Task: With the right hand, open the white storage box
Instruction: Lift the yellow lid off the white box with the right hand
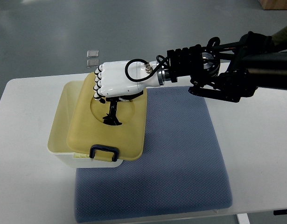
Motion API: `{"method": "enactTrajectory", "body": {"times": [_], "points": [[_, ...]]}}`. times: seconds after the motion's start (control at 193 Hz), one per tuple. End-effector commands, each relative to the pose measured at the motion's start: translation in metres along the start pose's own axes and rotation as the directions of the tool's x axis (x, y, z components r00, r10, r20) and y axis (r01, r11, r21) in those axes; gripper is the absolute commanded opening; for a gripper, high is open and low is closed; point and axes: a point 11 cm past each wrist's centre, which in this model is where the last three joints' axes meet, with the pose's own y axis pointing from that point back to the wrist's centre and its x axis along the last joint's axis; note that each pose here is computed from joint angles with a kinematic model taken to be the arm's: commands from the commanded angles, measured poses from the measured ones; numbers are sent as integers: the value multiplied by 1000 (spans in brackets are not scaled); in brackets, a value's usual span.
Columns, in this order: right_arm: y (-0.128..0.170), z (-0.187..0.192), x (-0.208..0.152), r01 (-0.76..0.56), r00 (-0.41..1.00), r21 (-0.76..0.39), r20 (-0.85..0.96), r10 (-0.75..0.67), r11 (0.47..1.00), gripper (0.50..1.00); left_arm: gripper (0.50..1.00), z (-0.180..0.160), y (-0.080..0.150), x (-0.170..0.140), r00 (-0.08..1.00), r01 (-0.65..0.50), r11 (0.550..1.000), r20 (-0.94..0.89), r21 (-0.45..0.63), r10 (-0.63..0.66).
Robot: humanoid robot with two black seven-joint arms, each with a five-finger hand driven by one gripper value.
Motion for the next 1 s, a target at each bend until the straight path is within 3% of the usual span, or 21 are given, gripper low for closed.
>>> {"method": "enactTrajectory", "body": {"times": [0.0, 0.358, 0.648, 0.829, 0.995], "points": [[0, 7, 13, -45, 999, -28, 16, 45, 999, 500, 1000, 0, 0, 0, 1000, 0, 1000, 0, 0, 0], [49, 38, 10, -22, 1000, -125, 12, 24, 992, 500, 1000, 0, 0, 0, 1000, 0, 1000, 0, 0, 0], [110, 73, 16, -47, 997, -298, 50, 65, 954, 500, 1000, 0, 0, 0, 1000, 0, 1000, 0, 0, 0], [144, 71, -11, -7, 994, -348, 98, 43, 937, 500, 1000, 0, 0, 0, 1000, -1, 1000, 0, 0, 1], [154, 58, -40, 29, 987, -360, 157, 30, 933, 500, 1000, 0, 0, 0, 1000, 0, 1000, 0, 0, 0]]}}
